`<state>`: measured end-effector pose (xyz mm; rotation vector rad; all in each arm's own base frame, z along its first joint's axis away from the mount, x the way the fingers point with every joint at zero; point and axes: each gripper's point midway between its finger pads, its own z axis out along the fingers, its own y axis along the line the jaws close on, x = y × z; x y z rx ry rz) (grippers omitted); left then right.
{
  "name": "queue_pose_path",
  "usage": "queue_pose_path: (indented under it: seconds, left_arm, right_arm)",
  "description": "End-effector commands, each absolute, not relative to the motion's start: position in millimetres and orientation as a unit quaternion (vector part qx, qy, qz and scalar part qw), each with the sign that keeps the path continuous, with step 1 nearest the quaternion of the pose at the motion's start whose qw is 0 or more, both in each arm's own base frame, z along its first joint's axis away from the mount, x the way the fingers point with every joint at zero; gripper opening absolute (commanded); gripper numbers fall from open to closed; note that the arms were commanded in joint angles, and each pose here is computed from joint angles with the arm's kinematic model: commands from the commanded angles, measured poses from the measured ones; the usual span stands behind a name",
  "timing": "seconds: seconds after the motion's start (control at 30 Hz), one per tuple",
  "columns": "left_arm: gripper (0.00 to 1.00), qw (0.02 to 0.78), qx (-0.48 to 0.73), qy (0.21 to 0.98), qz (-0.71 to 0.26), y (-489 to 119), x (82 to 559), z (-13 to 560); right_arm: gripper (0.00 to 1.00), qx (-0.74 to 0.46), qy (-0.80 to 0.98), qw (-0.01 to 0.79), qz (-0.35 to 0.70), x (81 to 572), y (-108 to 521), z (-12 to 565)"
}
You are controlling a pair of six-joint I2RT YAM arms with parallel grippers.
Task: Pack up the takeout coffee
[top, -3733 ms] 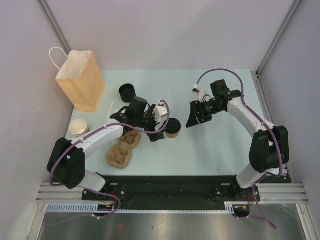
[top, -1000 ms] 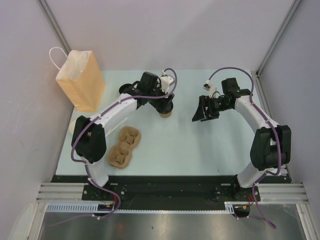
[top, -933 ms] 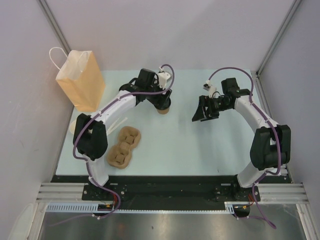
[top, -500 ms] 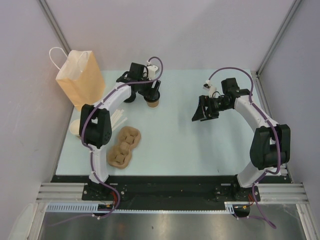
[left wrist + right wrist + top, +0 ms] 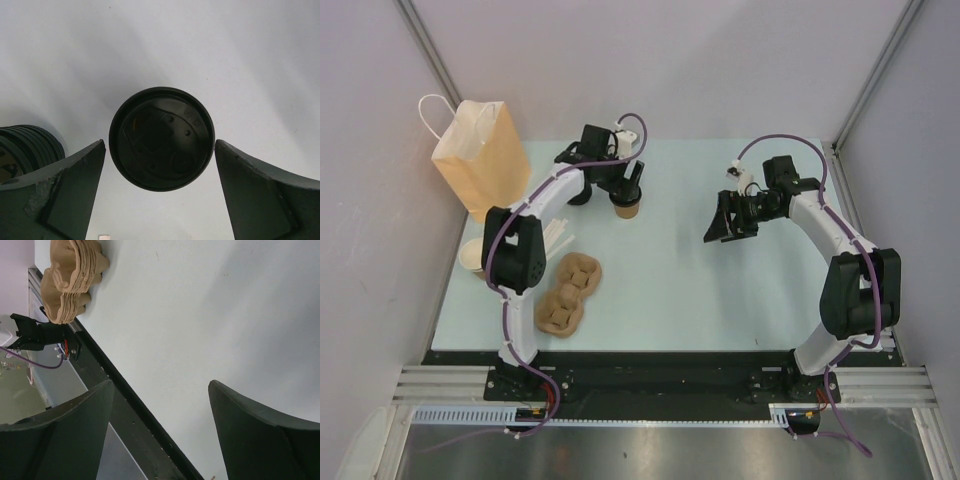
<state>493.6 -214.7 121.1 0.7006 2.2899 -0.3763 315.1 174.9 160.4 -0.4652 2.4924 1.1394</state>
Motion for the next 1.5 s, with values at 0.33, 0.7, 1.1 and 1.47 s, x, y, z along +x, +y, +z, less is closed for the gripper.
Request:
queue_pose_path:
  seconds: [0.33, 0.7, 1.1, 1.47]
  left_arm:
    - [1.0, 0.448, 0.265, 0.837, -0.167, -215.7, 490.1, 257.9]
    - [0.99, 0.492, 0.324, 0.79, -0.173, -161.0, 390.6, 364.4]
    - [0.75, 0.313, 0.308, 0.881, -0.174, -104.0, 277.4, 209.7]
    - [0.45, 0.229, 0.354, 0.892, -0.162, -89.0, 237.3, 143.9]
  right_arm:
    - [0.84, -0.176, 0.864, 0.231, 0.411, 321.6, 175.5, 193.3]
    - [0.86, -0.186, 0.864, 0.266, 0.386, 313.5, 155.0, 215.3]
    - [0.85, -0.199, 0.869, 0.26, 0.371, 283.3, 147.2, 220.3]
    - [0.85, -0.199, 0.87, 0.261, 0.367, 275.2, 145.3, 215.3]
